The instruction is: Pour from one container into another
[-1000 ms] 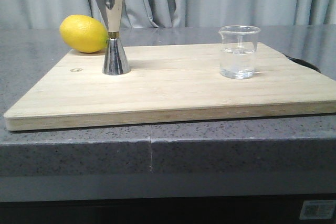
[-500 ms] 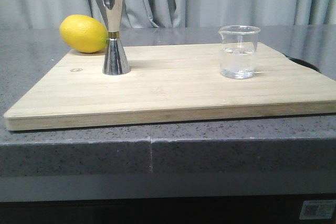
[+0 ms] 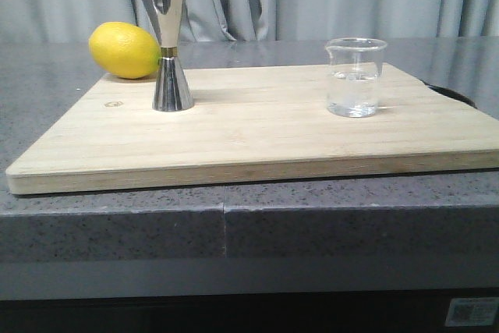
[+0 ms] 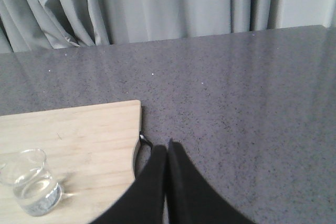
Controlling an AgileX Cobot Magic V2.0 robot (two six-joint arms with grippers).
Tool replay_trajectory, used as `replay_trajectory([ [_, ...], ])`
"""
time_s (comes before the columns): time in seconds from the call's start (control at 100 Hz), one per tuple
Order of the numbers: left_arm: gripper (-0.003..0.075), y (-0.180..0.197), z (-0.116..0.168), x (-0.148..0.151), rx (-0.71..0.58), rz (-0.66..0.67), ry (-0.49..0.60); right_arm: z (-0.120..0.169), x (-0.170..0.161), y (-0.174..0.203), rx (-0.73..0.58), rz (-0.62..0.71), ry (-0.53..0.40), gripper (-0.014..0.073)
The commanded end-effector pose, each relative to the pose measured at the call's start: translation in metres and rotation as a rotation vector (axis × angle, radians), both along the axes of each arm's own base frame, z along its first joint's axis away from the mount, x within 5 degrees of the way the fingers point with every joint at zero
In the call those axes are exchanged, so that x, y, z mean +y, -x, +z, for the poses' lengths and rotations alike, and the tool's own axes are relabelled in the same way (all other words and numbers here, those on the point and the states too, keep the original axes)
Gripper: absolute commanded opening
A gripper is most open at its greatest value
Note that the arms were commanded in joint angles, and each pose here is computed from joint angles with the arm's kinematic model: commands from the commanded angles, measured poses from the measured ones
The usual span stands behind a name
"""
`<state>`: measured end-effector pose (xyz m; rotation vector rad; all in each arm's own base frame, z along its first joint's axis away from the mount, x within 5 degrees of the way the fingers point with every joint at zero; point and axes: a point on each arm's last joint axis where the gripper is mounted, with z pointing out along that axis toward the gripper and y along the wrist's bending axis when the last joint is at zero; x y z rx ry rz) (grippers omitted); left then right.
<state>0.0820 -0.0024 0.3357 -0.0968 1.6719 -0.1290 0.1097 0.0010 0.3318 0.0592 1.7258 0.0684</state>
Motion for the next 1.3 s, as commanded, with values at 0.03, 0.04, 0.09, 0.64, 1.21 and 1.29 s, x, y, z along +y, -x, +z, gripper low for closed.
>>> replay_trajectory([
  [0.03, -0.0019, -0.015, 0.035, -0.007, -0.029, -0.081, -0.043, 0.031, 0.0, -0.011, -0.101, -0.002, 0.006, -0.0044],
  [0.04, -0.0019, -0.016, 0.036, -0.009, -0.028, -0.092, -0.05, 0.034, 0.0, -0.011, -0.106, -0.002, 0.006, -0.0043],
  [0.09, -0.0019, -0.022, 0.046, -0.013, -0.019, -0.134, -0.065, 0.039, 0.0, -0.014, -0.11, -0.002, 0.006, -0.0043],
  [0.64, 0.0057, -0.09, 0.08, -0.058, 0.216, -0.365, -0.118, 0.049, 0.0, -0.054, -0.011, 0.0, 0.01, 0.0103],
  [1.21, 0.066, -0.112, 0.073, -0.067, 0.2, -0.393, -0.172, 0.044, -0.001, -0.069, -0.003, -0.003, 0.016, 0.0596],
  [1.29, 0.0659, -0.113, 0.073, -0.067, 0.185, -0.405, -0.22, 0.039, -0.001, -0.072, 0.027, -0.002, 0.024, 0.0596],
])
